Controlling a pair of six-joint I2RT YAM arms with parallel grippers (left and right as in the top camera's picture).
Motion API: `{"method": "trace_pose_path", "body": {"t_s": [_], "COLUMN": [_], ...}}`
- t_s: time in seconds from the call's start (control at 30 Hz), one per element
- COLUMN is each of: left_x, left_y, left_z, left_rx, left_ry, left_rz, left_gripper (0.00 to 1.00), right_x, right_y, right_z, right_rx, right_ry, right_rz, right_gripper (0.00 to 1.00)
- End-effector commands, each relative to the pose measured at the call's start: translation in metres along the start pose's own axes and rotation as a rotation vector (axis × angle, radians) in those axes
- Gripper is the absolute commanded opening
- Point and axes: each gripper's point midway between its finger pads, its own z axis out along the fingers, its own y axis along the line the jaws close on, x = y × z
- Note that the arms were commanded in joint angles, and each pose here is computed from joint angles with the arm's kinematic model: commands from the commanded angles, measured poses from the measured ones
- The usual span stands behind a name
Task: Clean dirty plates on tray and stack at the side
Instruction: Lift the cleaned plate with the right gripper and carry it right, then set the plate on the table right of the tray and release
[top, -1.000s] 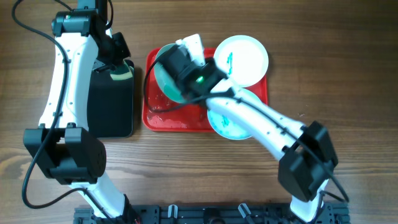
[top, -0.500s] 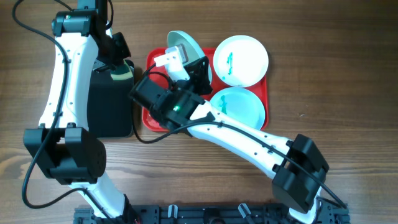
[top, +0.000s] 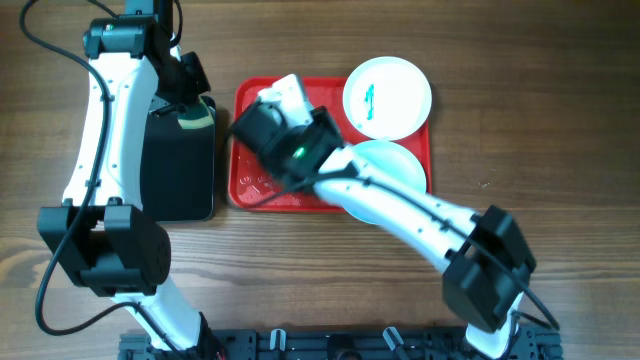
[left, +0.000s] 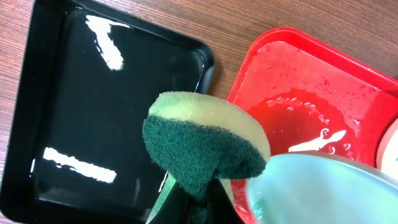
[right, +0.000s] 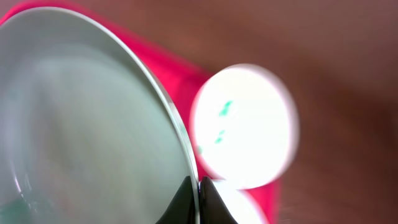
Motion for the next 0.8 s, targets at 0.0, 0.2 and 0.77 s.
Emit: {"method": "trace_pose_path", "body": {"t_s": [0.0, 0.2, 0.77], "left_x": [0.002, 0.002, -0.001], "left_y": [-0.001, -0.001, -0.003], "left_z": [0.003, 0.003, 0.003], "left_rx": [0.007, 0.007, 0.013], "left_ry": [0.014, 0.014, 0.003], "left_rz": [-0.018, -0.016, -0.016], "left_gripper": [0.04, 0.04, 0.04], "right_x": [0.002, -0.001, 0.244], "right_y": [0.001, -0.119, -0.313], "right_z": [0.004, 0.008, 0.121], "right_rx": [-0.418, -0.595, -0.173], "right_ry": [0.147, 0.191, 0.464], "right_rz": [0.16, 0.464, 1.068], "right_gripper": [0.04, 0.04, 0.04]}}
